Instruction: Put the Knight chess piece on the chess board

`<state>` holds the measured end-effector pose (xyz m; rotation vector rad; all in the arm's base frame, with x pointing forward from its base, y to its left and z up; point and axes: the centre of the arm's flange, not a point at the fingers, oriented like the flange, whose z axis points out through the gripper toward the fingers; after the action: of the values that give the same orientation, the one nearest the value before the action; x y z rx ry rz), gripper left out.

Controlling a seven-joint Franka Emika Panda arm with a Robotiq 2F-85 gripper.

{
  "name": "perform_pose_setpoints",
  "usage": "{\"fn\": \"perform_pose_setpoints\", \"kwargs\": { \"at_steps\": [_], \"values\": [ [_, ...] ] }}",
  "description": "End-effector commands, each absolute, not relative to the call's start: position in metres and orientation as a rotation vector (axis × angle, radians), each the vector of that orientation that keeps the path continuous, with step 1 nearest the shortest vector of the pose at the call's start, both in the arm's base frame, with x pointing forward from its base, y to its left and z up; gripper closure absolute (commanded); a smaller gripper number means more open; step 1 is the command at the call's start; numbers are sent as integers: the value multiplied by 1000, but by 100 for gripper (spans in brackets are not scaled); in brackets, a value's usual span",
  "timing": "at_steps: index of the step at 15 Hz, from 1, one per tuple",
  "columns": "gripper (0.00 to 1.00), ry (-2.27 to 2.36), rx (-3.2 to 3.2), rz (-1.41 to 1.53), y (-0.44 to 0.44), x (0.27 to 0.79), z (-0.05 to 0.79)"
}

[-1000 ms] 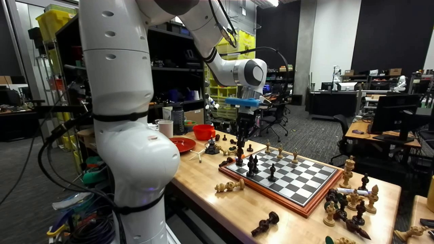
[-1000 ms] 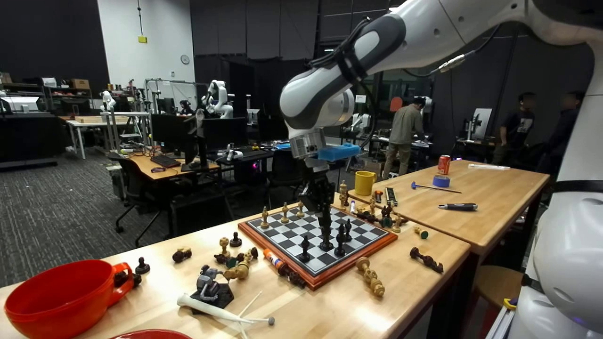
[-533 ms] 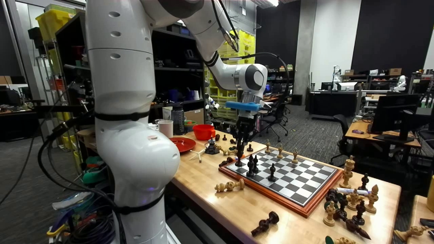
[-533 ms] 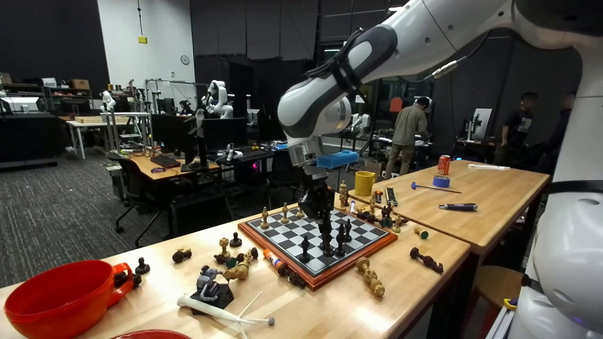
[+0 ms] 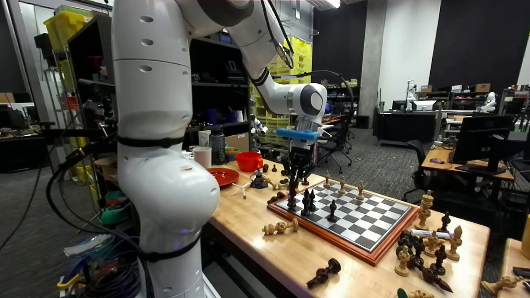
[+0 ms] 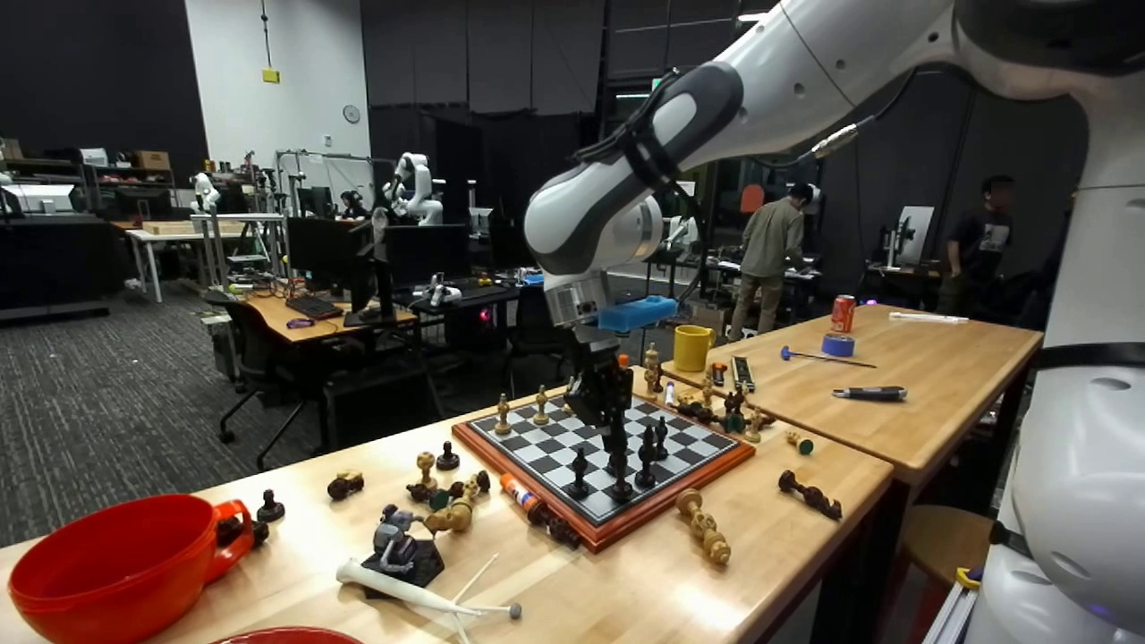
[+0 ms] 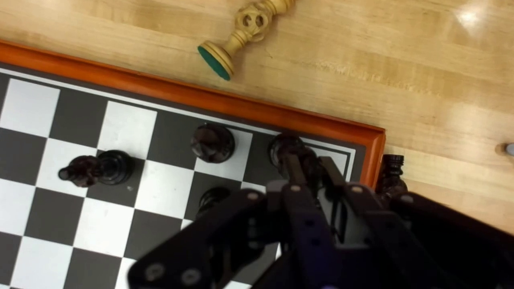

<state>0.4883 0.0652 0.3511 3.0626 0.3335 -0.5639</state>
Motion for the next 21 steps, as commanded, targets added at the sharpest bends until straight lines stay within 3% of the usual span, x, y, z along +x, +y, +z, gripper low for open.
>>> {"fn": "perform_pose_setpoints", "kwargs": {
  "at_steps": [1,7,8,18,21],
  "values": [
    [96,308,3070,-551,63,492,346],
    [96,302,3069,-555,62,495,342],
    [68,304,3067,-553,62,495,343],
    [4,311,3062,-542,65,496,349],
    [0,320,3055,-497,67,493,365]
  ]
}}
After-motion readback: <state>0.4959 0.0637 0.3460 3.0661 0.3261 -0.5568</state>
